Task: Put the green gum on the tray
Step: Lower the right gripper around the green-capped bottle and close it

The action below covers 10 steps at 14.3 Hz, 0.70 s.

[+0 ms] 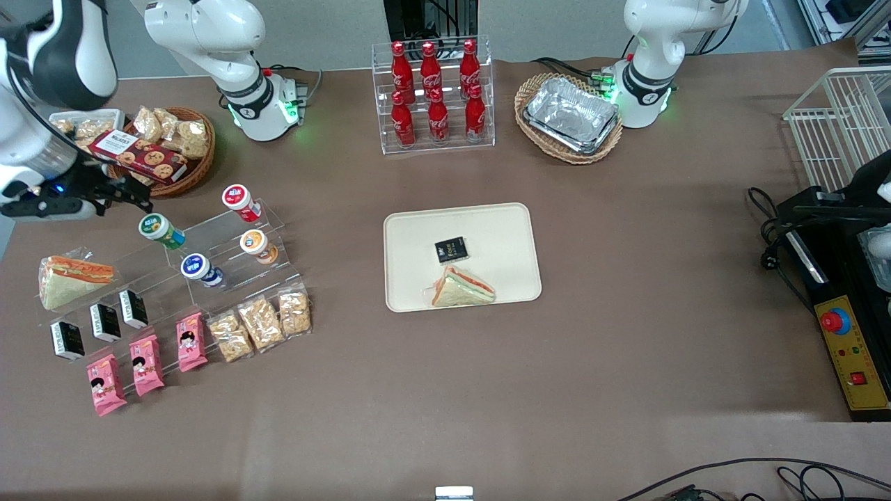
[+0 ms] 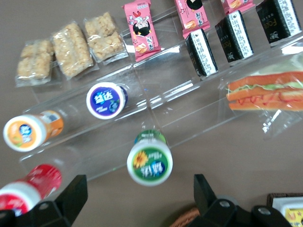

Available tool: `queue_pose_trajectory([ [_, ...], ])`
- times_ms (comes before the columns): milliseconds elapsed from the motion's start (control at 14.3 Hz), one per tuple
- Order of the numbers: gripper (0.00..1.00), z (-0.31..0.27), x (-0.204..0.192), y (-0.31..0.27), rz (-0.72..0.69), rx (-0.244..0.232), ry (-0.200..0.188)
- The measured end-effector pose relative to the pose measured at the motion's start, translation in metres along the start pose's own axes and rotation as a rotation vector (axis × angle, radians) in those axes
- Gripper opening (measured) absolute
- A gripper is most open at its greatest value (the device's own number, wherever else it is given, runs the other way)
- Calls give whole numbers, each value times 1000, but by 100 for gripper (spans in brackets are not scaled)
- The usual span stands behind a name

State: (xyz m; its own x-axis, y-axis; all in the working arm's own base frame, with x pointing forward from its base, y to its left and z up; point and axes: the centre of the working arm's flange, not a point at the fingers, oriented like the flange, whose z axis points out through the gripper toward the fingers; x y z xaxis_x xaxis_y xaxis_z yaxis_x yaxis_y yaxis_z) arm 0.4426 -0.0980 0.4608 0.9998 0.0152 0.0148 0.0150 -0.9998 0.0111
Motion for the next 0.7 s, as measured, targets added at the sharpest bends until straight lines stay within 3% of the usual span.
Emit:
queue_pose_trajectory([
  [701,100,82,9,17,32,-4,-34],
])
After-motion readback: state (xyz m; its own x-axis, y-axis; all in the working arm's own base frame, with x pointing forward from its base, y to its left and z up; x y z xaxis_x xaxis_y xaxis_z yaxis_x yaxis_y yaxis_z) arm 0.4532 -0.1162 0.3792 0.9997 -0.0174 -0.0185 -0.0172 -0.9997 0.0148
